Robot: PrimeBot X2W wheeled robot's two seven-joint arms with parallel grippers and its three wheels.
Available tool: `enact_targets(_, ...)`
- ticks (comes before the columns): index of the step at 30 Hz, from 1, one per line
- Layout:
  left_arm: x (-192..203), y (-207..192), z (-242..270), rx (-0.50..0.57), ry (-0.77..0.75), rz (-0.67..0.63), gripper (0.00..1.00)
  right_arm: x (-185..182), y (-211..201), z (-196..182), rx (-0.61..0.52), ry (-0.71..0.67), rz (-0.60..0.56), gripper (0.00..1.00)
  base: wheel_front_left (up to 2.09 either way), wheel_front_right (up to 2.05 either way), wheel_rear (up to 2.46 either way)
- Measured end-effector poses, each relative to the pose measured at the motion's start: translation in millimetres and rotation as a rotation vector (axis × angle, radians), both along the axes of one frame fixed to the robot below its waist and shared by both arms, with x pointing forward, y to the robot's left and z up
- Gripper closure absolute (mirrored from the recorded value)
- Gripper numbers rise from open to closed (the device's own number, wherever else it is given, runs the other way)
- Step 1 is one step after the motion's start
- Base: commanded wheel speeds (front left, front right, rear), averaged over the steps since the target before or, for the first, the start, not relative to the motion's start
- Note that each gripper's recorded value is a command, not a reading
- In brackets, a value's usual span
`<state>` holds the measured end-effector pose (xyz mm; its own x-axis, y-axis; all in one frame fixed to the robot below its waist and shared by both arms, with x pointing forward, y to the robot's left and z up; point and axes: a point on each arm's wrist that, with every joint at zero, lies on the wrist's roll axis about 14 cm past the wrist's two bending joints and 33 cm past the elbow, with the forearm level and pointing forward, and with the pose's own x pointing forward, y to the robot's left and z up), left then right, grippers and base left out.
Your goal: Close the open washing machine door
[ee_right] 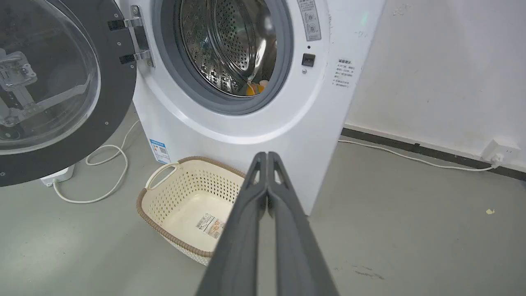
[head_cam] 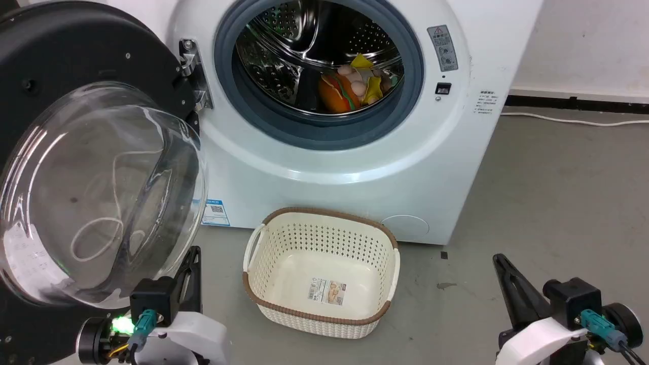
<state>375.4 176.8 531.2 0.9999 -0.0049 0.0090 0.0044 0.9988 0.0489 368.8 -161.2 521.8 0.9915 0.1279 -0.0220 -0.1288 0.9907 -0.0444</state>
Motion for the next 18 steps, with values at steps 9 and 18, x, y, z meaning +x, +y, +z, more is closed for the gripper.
enact_targets(9, 0.0, 0.1, 0.0, 0.000, 0.000, 0.000, 1.00, 0.0, 0.2, 0.0, 0.000, 0.000, 0.001, 1.00, 0.00, 0.00, 0.00)
enact_targets(18, 0.0, 0.0, -0.1, 0.000, 0.000, 0.000, 1.00, 0.0, 0.0, 0.0, 0.000, 0.000, 0.000, 1.00, 0.00, 0.00, 0.00)
